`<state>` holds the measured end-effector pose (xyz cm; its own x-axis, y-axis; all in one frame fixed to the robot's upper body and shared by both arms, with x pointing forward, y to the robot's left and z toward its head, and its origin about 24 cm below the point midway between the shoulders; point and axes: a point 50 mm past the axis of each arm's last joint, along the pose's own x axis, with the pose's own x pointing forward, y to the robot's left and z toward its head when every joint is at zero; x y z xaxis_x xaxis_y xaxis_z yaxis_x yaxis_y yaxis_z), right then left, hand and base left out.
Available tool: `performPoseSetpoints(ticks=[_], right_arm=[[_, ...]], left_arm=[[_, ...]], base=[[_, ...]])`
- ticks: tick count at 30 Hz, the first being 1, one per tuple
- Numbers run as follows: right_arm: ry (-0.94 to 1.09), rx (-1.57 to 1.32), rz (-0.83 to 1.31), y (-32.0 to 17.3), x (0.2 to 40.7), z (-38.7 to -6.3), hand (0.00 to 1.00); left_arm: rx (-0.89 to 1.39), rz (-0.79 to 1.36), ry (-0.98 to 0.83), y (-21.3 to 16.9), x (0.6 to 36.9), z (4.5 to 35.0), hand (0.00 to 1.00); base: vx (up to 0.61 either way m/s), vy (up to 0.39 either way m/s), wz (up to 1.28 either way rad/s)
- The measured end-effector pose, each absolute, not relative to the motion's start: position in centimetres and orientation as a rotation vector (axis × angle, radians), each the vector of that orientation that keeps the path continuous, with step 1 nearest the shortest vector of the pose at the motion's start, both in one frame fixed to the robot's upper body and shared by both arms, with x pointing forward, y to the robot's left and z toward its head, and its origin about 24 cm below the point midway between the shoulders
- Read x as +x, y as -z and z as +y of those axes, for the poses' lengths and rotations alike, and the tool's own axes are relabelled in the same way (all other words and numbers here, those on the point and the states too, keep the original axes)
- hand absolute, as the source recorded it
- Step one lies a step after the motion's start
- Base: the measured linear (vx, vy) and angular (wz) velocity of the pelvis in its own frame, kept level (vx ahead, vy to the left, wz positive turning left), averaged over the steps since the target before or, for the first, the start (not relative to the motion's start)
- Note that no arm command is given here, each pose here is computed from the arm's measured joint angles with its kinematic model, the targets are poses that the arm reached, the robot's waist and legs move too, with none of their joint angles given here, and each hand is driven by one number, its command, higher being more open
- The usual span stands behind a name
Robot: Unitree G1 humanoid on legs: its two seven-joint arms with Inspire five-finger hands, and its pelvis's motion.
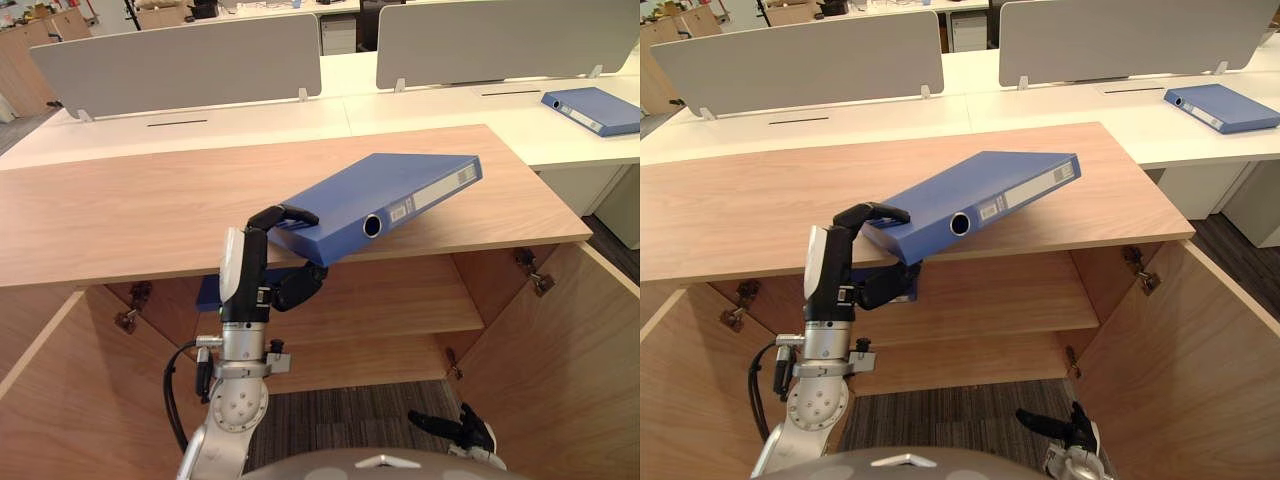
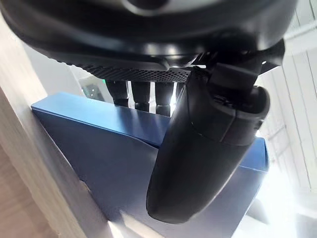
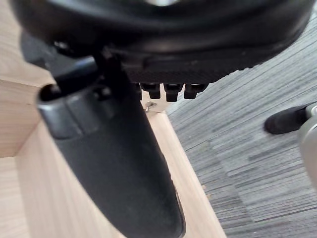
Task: Walk over to the cabinet, pick up the folder, carry it to the office cabinet, place the folder inside the office cabinet, then close the office cabinet door
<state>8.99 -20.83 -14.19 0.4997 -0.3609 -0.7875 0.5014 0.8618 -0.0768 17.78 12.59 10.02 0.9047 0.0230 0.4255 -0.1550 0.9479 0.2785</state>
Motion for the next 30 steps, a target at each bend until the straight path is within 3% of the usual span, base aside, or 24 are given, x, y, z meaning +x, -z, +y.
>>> performPoseSetpoints(ticks=[8, 17, 30], right_arm=[[0.508, 0.346, 0.587, 9.5, 12.1, -18.2, 1.0], [0.393, 0.517, 0.058, -0.1, 16.1, -17.8, 1.0], [0.267, 0.566, -0.285, -7.0, 17.4, -17.7, 1.0]], left_arm=[[0.004, -0.454, -0.109, -11.8, 17.3, 12.3, 0.0], [-0.252, -0.466, -0.058, -13.0, 17.9, 11.0, 0.0], [-0.625, -0.4, 0.067, -13.0, 18.5, 11.1, 0.0]], base=[[-0.04, -0.008, -0.2], [0.01, -0.024, -0.18], [-0.03, -0.013, -0.08]])
